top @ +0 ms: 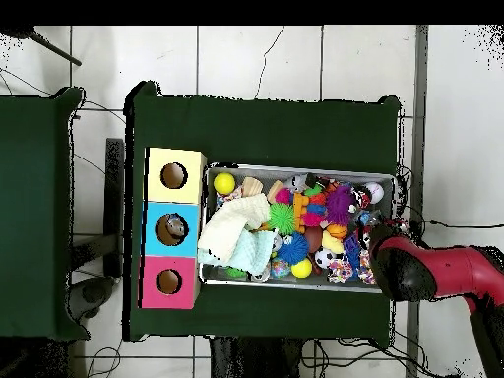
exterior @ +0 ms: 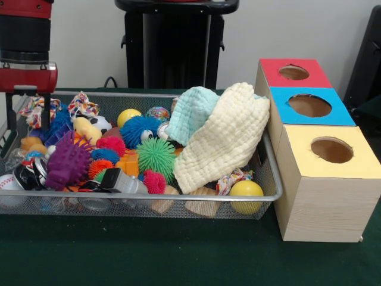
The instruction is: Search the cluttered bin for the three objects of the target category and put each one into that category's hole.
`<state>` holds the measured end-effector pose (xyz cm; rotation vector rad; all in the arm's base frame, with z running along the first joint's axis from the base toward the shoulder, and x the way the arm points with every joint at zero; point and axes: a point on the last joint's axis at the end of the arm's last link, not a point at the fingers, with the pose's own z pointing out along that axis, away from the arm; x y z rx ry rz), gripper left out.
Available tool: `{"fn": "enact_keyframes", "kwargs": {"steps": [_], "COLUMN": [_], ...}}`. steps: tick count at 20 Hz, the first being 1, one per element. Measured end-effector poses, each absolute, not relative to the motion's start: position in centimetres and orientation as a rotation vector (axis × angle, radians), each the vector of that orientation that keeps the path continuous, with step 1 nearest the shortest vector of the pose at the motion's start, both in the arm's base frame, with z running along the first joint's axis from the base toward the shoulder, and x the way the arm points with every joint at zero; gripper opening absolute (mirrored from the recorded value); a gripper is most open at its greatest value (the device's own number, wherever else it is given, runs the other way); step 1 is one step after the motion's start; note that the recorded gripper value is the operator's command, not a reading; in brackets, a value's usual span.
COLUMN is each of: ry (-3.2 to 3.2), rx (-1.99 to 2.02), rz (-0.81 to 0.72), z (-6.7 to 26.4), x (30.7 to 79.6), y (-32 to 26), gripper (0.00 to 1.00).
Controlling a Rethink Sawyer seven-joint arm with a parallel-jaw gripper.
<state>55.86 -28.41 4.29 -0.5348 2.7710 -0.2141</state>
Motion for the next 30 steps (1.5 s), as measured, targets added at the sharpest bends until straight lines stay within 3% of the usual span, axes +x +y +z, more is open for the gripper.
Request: {"fn": "enact_keyframes", "kwargs": {"steps": [14, 23, 30], "ry": [2.736, 2.72, 2.703], "rx": [-0.677, -0.579, -0.583], "rz": [-0.253, -0.237, -0.219], "z": [3.9, 7.2, 7.9], "x": [56.8, 58.3, 59.1], "y": [-25.9, -26.5, -27.3], "gripper": [1.0, 1.0, 1.0]}}
